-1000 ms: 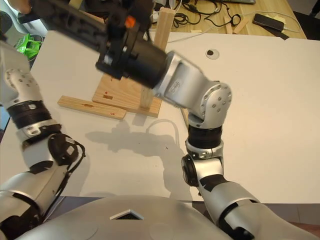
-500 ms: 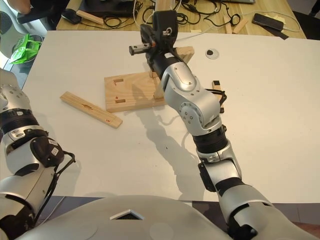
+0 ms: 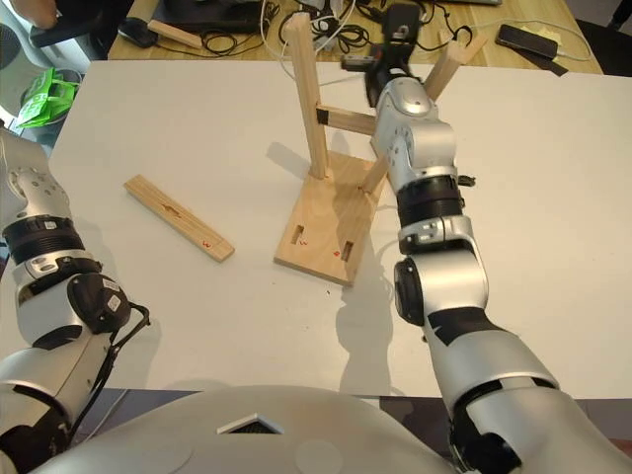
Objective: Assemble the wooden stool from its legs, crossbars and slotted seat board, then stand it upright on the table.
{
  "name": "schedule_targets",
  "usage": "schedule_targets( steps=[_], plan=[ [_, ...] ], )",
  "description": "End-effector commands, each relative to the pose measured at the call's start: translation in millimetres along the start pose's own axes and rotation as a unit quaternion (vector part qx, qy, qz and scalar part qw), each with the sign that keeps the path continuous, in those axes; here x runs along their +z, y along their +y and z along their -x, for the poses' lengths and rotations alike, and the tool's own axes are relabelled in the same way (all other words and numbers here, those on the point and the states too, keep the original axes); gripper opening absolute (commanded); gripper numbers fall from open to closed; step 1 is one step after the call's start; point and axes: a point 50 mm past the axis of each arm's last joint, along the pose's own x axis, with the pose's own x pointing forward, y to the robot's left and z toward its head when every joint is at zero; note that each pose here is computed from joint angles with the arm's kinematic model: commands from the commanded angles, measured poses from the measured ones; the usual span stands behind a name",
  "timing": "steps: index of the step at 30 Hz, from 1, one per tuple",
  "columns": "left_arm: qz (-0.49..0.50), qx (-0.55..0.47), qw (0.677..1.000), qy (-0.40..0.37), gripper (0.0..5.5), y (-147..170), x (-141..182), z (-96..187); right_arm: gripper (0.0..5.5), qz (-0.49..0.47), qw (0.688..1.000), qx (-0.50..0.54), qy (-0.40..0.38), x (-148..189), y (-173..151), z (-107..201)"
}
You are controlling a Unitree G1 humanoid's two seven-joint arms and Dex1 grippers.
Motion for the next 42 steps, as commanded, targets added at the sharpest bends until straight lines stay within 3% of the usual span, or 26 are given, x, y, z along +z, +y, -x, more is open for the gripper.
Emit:
schedule_targets(
  steps=[1, 4, 8, 11, 14, 17, 21, 25, 31, 34, 36, 42],
  plan=[
    [-0.004, -0.017, 1.000, 0.002, 4.30, -6, 0, 4, 0.02, 0.000, 0.982, 0.186, 0.046, -4, 36, -4],
    [-0.005, -0.021, 1.000, 0.001, 4.30, -8, 0, 5, 0.02, 0.013, 0.972, 0.234, 0.036, -2, 46, -1],
    [-0.008, -0.029, 1.000, -0.001, 4.30, -10, 0, 7, 0.02, 0.029, 0.977, 0.193, -0.083, 34, 41, 3],
    [-0.015, -0.041, 0.999, -0.009, 4.30, -13, 2, 8, 0.02, 0.055, 0.950, 0.221, -0.216, 75, 49, 28],
    [-0.033, -0.067, 0.997, -0.033, 4.30, -21, 6, 13, 0.02, 0.082, 0.906, 0.200, -0.363, 126, 43, 72],
    [-0.043, -0.078, 0.995, -0.051, 4.30, -22, 9, 17, 0.31, 0.124, 0.902, 0.140, -0.388, 141, 16, 93],
    [-0.050, -0.082, 0.994, -0.060, 4.30, -16, 10, 22, 0.96, 0.164, 0.937, 0.018, -0.308, 96, -54, 109],
    [-0.055, -0.073, 0.994, -0.061, 4.30, -5, 7, 25, 1.67, 0.196, 0.950, -0.100, -0.220, 47, -121, 130],
    [-0.056, -0.071, 0.994, -0.061, 4.30, -2, 6, 27, 2.51, 0.225, 0.969, -0.100, -0.004, -47, -178, 170],
    [-0.056, -0.069, 0.994, -0.058, 4.30, 1, 5, 27, 3.01, 0.248, 0.942, -0.105, 0.199, -103, -197, 198],
    [-0.056, -0.068, 0.994, -0.058, 4.30, 2, 4, 28, 3.30, 0.256, 0.920, -0.088, 0.284, -125, -199, 216],
    [-0.054, -0.060, 0.995, -0.058, 4.30, 6, 3, 30, 4.17, 0.188, 0.922, 0.012, 0.338, -130, -181, 240]
  ],
)
